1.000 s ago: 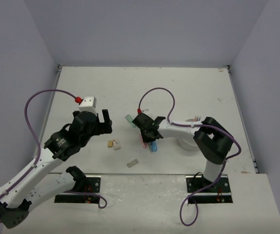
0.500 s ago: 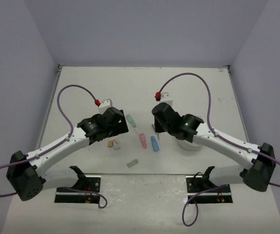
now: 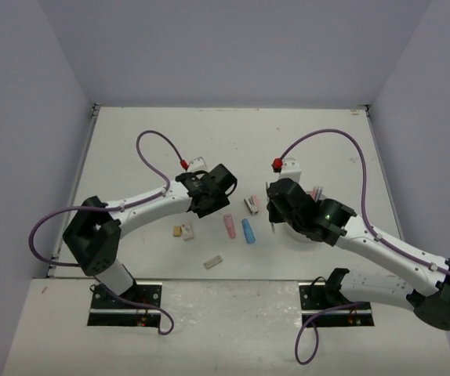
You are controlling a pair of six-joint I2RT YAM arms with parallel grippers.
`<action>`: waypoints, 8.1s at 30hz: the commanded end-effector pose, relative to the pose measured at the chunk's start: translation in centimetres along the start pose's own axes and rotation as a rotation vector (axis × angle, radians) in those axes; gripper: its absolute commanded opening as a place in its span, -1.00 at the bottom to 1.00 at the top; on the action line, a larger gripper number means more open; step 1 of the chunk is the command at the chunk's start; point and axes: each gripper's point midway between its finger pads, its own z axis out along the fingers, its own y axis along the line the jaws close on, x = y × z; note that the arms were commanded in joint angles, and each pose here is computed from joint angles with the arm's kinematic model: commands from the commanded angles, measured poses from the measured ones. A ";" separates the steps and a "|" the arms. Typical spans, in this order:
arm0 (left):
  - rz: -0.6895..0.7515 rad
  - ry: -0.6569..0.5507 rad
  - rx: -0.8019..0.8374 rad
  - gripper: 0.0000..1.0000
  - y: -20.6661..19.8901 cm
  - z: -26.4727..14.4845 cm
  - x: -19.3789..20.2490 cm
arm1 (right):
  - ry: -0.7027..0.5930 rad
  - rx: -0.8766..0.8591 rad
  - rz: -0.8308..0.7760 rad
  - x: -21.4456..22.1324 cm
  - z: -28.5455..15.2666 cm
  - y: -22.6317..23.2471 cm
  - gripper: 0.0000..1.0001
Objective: Sort the stationery into containers
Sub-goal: Close the pen cap on the pen.
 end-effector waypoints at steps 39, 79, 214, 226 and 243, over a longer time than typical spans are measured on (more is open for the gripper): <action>-0.020 0.002 -0.197 -0.94 0.5 7.3 0.5 | 0.010 -0.047 -0.048 1.3 1.2 0.4 -1.00; 0.301 -0.576 1.600 -1.00 -4.2 -30.6 -4.2 | -0.380 -1.189 0.062 -2.5 -13.0 13.3 -1.00; 0.409 -0.477 1.509 -1.00 -6.1 -29.8 -3.8 | -0.350 -1.086 -0.139 -6.0 -10.6 17.1 -1.00; 0.464 -0.331 1.438 -1.00 -6.4 -25.9 0.8 | -0.557 -0.994 -0.117 -16.0 -13.7 16.4 -1.00; 0.498 -0.178 1.451 -1.00 -5.4 -22.4 7.4 | -0.670 -0.978 -0.138 -26.1 -16.0 16.4 -1.00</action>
